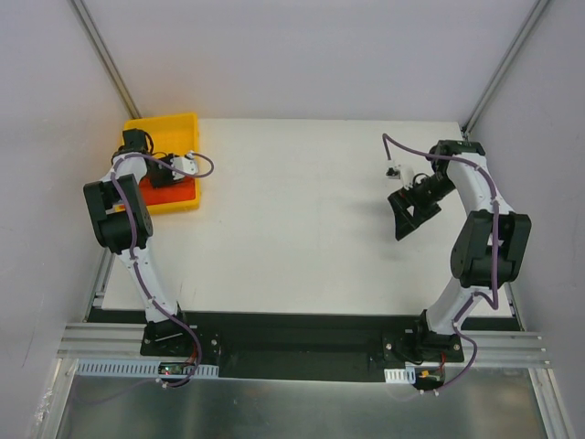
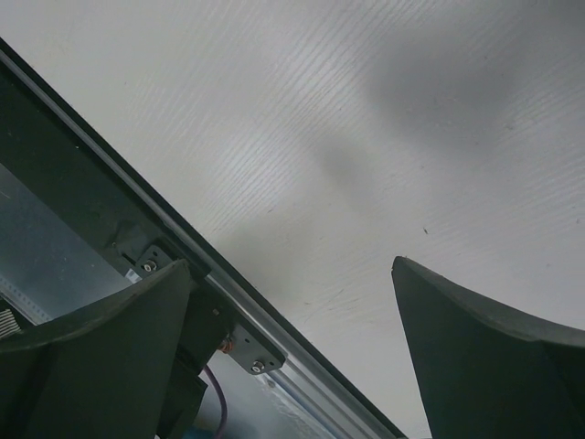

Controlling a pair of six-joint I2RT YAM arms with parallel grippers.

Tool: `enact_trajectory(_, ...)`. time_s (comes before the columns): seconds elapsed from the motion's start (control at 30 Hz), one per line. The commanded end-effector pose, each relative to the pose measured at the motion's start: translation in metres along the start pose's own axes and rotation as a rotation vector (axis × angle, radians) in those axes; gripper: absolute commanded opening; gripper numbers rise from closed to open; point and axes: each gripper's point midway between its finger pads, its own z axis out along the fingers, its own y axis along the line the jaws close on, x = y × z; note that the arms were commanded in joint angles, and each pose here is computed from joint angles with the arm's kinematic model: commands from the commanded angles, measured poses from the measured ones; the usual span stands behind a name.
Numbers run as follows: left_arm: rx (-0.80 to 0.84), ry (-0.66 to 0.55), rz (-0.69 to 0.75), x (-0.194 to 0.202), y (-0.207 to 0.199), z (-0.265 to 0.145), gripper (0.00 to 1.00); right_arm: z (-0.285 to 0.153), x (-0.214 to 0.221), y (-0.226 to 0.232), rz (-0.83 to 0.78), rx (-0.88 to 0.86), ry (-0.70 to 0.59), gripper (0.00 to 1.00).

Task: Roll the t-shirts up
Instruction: Place the T-shirt in the bin.

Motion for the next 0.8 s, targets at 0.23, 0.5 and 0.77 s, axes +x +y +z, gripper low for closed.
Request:
enact_trajectory(0.23, 0.065, 0.000, -0.017, -0.016, -0.010, -0.016, 0.42, -0.007, 0.004, 0.017, -0.009, -0.064, 0.069, 0.96)
enact_trajectory(0.5, 0.076, 0.037, -0.033, -0.017, -0.010, -0.028, 0.57, -0.008, 0.002, 0.011, -0.023, -0.052, 0.082, 0.96)
enact_trajectory(0.77, 0.160, -0.003, -0.118, -0.045, -0.015, -0.069, 0.57, -0.004, -0.002, 0.007, -0.022, -0.075, 0.087, 0.96)
